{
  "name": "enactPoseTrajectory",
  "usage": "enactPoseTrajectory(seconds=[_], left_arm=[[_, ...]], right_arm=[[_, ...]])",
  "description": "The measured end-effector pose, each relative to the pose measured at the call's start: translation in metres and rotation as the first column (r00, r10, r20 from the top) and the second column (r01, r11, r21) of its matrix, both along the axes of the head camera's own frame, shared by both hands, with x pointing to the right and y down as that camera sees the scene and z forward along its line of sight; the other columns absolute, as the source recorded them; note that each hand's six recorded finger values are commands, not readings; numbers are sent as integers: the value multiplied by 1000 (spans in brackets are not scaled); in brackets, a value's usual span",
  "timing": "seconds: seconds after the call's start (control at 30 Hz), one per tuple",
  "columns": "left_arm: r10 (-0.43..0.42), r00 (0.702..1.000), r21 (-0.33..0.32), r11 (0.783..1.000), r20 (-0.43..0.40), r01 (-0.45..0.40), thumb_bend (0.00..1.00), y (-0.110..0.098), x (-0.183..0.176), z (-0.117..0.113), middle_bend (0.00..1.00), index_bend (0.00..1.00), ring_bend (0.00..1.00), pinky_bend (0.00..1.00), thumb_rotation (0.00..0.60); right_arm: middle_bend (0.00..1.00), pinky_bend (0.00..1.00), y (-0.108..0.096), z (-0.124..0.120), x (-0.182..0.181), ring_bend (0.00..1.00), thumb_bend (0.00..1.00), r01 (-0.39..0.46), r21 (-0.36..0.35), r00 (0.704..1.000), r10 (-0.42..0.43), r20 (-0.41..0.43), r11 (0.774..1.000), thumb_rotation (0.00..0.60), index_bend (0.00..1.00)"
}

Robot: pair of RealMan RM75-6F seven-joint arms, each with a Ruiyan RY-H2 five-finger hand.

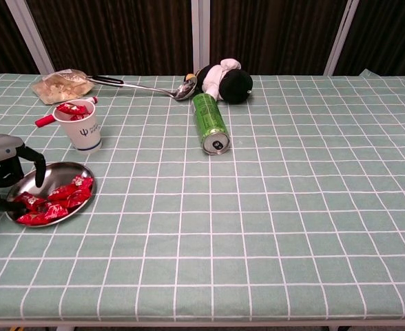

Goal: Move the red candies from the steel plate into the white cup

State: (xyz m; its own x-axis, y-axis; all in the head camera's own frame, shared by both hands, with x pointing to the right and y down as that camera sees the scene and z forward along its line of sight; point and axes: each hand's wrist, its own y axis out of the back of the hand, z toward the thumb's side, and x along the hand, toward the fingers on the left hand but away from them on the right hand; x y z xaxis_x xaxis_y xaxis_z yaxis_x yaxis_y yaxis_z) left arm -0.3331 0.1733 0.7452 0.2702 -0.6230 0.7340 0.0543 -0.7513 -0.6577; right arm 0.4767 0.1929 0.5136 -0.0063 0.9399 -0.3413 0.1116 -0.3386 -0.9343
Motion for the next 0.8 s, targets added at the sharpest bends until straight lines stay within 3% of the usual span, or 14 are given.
enactPoseTrajectory(seconds=[0.53, 0.8], left_arm=[[17, 1000, -32, 999, -9, -18, 325, 4, 5, 5, 980, 583, 875, 985, 600], [-16, 999, -18, 1000, -44, 15, 397, 2, 6, 2, 992, 662, 881, 987, 600]], right_arm=[[60, 156, 1, 0, 3, 0, 198, -9, 0, 1000, 9, -2, 1000, 600, 17], [60, 156, 1, -1, 2, 0, 199, -8, 1, 1000, 8, -1, 1000, 600, 17]])
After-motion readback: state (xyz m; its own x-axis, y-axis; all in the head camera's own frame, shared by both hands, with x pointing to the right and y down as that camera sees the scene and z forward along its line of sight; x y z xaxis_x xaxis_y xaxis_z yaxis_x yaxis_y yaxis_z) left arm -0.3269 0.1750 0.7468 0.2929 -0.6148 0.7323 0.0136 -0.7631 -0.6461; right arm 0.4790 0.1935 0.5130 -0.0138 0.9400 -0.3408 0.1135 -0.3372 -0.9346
